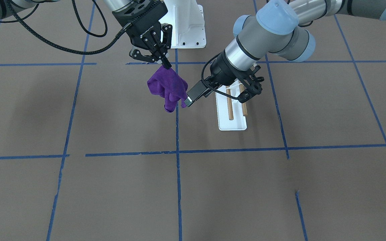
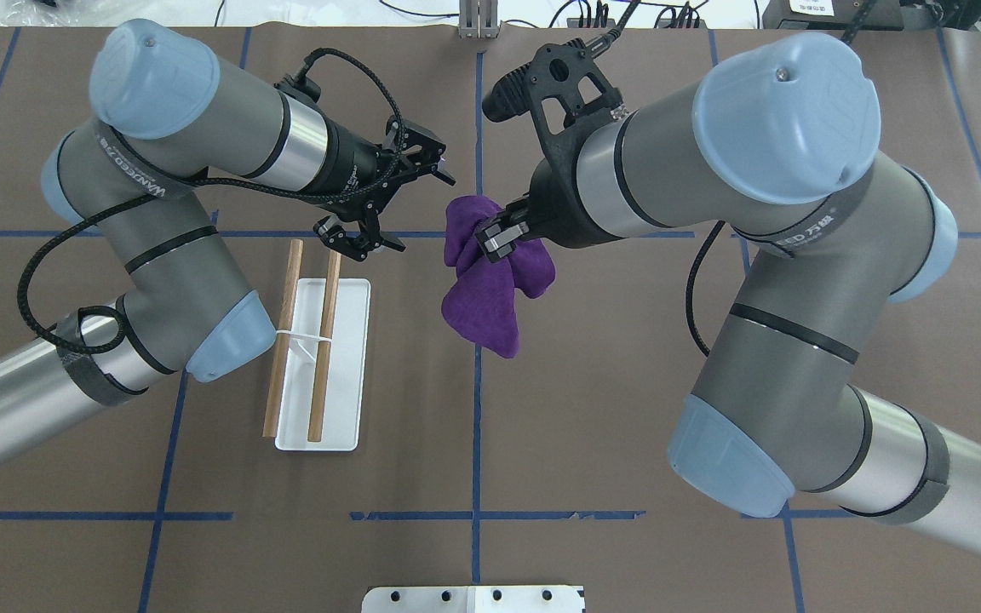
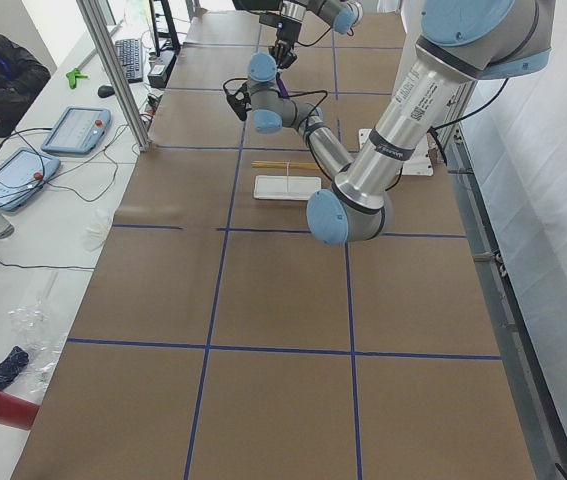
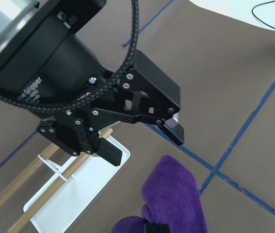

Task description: Hang towel on rack

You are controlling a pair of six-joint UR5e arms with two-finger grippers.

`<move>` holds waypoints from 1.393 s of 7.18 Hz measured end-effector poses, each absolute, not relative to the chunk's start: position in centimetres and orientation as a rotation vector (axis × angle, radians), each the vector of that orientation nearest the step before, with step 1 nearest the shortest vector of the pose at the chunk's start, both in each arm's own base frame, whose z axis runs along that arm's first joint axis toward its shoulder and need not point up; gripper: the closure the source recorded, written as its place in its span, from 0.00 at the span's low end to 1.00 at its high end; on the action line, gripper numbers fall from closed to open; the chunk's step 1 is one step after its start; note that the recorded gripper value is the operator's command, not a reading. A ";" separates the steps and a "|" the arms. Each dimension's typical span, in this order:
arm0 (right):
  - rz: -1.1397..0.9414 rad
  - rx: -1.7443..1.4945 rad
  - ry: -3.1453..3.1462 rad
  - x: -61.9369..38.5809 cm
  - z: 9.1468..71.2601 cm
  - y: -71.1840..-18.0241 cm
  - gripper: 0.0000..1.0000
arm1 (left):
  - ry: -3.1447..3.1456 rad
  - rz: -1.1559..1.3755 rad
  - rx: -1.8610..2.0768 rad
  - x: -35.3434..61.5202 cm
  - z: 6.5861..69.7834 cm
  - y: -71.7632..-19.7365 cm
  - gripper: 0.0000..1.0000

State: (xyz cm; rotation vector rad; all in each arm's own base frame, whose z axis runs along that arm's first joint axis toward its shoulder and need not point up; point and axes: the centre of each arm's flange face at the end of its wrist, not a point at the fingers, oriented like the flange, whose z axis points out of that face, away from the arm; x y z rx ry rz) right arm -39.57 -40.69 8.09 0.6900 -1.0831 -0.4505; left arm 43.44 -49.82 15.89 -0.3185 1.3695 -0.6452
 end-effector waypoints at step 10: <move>-0.472 0.739 -1.098 -40.3 6.8 -37.9 1.00 | 1.365 -0.621 -0.317 44.1 16.3 -48.8 1.00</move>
